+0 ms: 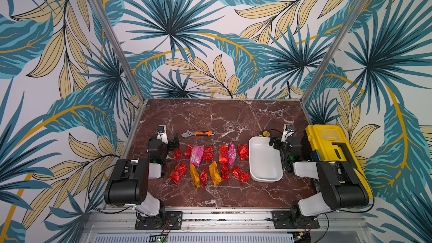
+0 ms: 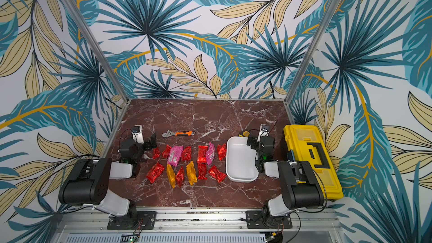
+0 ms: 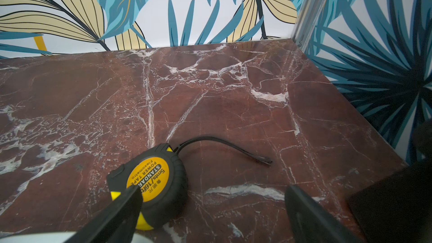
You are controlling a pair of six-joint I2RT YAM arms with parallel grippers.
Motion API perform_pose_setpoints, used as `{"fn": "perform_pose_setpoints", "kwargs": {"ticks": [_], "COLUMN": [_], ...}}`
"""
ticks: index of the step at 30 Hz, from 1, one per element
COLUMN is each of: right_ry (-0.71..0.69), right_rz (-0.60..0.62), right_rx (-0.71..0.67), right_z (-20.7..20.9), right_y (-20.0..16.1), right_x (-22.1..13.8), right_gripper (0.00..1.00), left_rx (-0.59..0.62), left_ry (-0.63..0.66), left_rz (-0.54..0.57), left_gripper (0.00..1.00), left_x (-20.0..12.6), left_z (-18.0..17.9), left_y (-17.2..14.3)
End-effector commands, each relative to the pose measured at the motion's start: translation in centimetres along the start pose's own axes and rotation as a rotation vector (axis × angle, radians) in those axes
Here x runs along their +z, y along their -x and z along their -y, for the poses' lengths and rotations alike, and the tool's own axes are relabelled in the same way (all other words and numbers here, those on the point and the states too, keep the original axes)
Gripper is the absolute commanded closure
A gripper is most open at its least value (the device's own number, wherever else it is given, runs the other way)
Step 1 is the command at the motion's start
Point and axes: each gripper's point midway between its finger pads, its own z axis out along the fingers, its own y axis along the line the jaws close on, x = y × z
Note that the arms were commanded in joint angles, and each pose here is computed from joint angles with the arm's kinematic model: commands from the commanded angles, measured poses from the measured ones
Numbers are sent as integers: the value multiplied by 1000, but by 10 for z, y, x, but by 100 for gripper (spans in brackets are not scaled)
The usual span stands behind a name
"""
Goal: Take the tea bags out of the storage box
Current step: Reset both arms
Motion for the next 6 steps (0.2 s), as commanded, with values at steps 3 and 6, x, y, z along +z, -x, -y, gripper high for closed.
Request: {"fn": "perform_pose_setpoints", "kwargs": {"ticks": [3,6], "right_ry": [6,6], "right_rz": [29,30], "right_rx": [15,16], "right_z": [0,0], "right_y": [8,8], "right_x": [-1,-2], "right_gripper": [1,1], "left_rx": [17,17], "left_ry": [-12,-11], "left_rz": [30,36], "left_gripper": [0,0], "left_x": [6,5], "left_z": [3,3], "left_y": [13,13]}}
